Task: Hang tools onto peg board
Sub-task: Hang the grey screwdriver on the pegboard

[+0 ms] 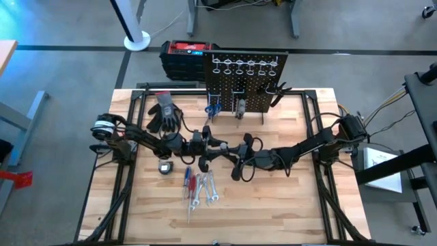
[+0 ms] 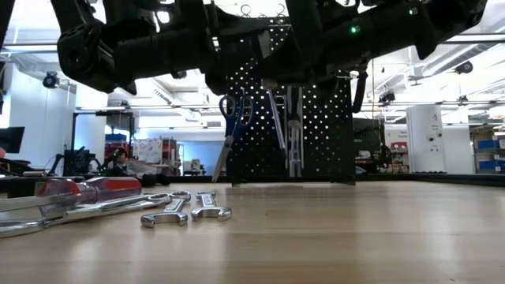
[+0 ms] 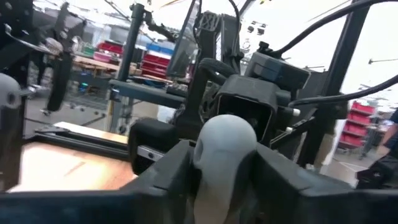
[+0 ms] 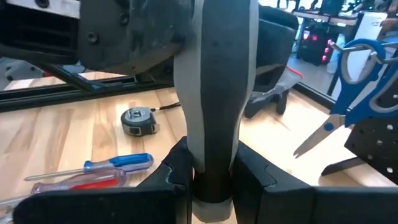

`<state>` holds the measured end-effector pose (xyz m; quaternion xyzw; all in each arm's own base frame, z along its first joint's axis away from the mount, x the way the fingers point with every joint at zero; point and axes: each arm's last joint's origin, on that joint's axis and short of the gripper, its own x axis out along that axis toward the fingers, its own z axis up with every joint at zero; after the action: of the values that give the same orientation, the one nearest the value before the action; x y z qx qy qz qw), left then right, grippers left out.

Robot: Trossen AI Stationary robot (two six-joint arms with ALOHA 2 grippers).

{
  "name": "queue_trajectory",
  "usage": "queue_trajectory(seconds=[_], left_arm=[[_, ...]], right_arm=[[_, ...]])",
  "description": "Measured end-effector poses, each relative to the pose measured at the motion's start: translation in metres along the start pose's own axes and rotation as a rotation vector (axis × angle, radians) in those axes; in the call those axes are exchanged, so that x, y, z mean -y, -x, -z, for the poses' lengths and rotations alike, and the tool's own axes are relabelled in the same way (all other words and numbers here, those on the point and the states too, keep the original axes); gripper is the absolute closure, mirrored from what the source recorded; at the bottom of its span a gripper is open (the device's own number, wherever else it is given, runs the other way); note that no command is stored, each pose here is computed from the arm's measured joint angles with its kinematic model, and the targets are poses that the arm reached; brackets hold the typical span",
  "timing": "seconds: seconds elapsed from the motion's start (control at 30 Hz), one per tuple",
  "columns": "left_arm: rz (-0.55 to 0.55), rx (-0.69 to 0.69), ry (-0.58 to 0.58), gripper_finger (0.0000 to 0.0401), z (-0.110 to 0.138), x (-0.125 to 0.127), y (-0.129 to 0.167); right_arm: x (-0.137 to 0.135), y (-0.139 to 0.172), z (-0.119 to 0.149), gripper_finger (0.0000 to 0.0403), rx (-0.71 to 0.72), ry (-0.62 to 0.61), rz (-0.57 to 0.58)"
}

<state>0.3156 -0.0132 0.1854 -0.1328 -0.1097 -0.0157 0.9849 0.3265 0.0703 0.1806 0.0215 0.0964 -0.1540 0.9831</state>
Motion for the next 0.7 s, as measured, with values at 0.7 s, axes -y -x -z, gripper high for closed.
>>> queue_trajectory(seconds=[0.7], left_arm=[[0.249, -0.017, 0.015, 0.0291, -0.003, 0.005, 0.002]], right_arm=[[-0.013, 0.009, -0.005, 0.0269, -0.019, -0.080, -0.251]])
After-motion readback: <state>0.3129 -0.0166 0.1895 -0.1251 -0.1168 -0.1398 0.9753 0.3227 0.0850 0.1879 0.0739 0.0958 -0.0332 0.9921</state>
